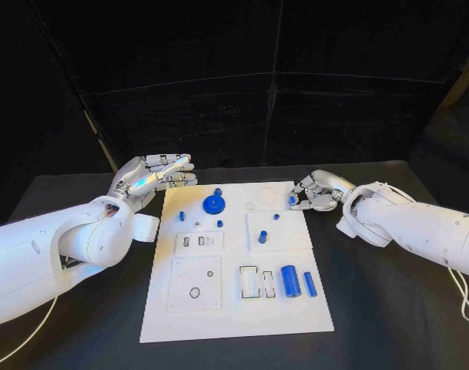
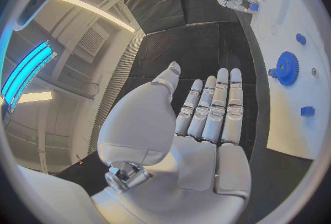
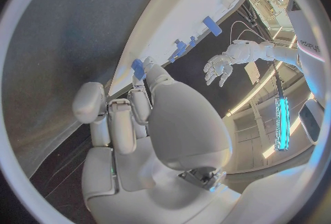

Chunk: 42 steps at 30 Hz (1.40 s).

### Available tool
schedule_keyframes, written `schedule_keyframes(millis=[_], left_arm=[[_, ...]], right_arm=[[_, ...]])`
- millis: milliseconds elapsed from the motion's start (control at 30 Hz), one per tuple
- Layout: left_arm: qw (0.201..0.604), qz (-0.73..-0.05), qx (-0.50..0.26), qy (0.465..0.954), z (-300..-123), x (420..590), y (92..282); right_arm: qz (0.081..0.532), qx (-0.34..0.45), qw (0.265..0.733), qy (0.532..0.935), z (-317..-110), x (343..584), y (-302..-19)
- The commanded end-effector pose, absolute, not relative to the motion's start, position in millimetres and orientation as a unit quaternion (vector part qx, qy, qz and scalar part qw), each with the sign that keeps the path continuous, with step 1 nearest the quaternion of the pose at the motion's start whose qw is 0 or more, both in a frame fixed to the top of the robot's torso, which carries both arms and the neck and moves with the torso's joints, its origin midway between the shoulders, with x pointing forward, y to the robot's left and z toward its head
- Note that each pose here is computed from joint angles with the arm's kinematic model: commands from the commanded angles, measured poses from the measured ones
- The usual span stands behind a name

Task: Assemble the parts on the task board

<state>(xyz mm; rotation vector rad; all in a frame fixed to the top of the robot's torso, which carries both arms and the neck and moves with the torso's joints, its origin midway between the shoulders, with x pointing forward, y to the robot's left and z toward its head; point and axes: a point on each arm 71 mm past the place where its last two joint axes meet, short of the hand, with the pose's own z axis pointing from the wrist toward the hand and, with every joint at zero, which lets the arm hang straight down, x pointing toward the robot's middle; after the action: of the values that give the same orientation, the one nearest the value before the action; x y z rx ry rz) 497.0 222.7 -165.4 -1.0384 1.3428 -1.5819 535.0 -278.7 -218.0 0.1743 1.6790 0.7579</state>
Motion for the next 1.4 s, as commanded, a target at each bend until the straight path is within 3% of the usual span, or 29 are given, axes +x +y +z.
schedule_keyframes(millis=[33,500,800,1033,1400], left_arm=[[0.395,-0.628,-0.407,0.533,-164.5,496.8,221.3],[0.394,-0.628,-0.407,0.533,-164.6,496.5,222.1],[0.395,-0.627,-0.408,0.534,-164.7,496.5,223.0],[0.394,-0.627,-0.408,0.534,-165.3,497.5,221.0],[0.392,-0.627,-0.407,0.536,-167.4,502.1,215.0]], right_arm=[[0.327,0.073,0.601,0.725,-217.4,535.5,-278.3],[0.323,0.079,0.624,0.707,-212.9,534.6,-277.8],[0.332,0.076,0.626,0.701,-203.7,519.9,-269.9],[0.353,0.064,0.621,0.697,-194.2,506.5,-242.3],[0.374,0.03,0.606,0.702,-185.8,487.5,-163.6]])
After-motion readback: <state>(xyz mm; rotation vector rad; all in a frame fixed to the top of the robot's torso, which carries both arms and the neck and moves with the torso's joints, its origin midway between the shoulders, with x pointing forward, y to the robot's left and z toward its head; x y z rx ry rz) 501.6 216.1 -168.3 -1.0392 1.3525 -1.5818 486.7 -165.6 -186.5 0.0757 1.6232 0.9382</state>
